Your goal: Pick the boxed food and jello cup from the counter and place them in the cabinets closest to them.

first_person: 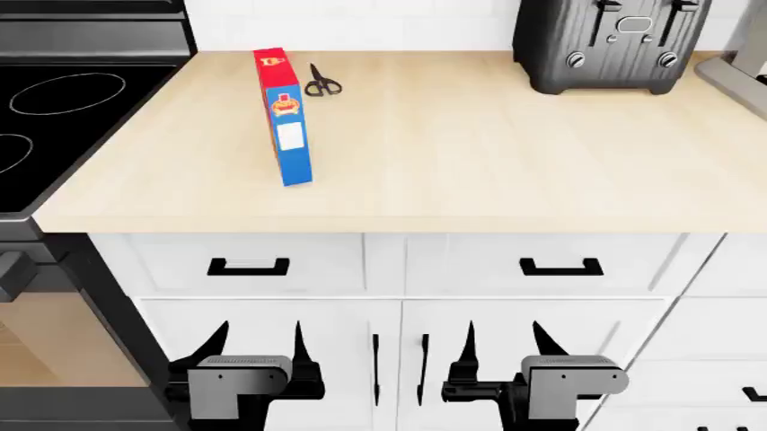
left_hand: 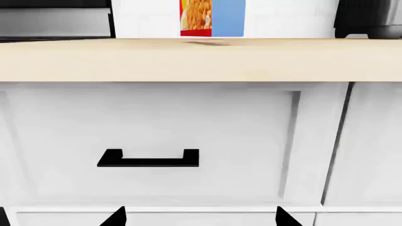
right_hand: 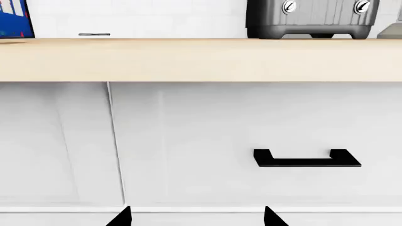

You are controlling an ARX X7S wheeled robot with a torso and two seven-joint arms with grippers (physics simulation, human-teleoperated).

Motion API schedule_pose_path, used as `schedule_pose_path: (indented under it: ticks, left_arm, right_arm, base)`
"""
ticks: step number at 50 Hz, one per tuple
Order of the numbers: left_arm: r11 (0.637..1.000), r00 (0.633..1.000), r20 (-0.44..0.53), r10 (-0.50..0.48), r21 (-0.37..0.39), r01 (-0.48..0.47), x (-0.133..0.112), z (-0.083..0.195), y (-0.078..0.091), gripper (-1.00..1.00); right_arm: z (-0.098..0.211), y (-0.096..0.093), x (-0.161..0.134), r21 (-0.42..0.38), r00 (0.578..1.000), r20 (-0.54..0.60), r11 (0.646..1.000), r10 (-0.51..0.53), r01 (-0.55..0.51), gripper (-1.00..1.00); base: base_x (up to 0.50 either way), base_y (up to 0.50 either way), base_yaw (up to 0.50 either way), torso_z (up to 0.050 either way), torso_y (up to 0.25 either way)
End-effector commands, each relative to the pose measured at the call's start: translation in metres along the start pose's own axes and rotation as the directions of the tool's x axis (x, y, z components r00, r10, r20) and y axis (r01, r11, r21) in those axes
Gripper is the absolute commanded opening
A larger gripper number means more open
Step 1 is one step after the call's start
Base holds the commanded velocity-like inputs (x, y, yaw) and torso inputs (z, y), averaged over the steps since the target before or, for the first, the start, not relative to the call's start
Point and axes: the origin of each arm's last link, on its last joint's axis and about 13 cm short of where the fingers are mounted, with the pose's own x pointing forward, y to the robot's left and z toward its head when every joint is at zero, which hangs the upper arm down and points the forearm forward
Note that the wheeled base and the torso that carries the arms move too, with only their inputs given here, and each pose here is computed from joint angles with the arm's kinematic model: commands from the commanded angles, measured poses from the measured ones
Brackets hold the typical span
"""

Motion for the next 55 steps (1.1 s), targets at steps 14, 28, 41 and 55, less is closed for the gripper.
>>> schedule_pose_path:
  ticks: [14, 28, 41, 55]
  left_arm:
    - [0.996, 0.972, 0.223, -0.077, -0.023, 0.084, -0.005, 0.080, 0.002, 1.00]
    - [0.998, 0.885, 0.461, -0.063, 0.022, 0.059, -0.009, 0.169, 0.011, 1.00]
    - [0.997, 0.892, 0.446, -0.069, 0.002, 0.077, -0.015, 0.170, 0.004, 1.00]
    - [0.997, 0.896, 0.438, -0.080, 0.052, 0.064, -0.017, 0.168, 0.000, 1.00]
  right_arm:
    - [0.082, 0.000, -0.014, 0.028, 0.984, 0.173, 0.998, 0.042, -0.048, 1.00]
    - [0.178, -0.005, -0.035, -0.077, 0.926, 0.365, 0.995, 0.094, -0.071, 1.00]
    - [0.176, -0.007, -0.042, -0.046, 0.933, 0.338, 0.993, 0.120, -0.111, 1.00]
    - [0.178, -0.001, -0.048, -0.115, 0.924, 0.353, 0.987, 0.144, -0.110, 1.00]
  base:
    - [0.00, 0.00, 0.00, 0.034, 0.000]
    - [0.00, 0.00, 0.00, 0.050, 0.000]
    - [0.09, 0.42, 0.00, 0.021, 0.000]
    - [0.25, 0.49, 0.00, 0.000, 0.000]
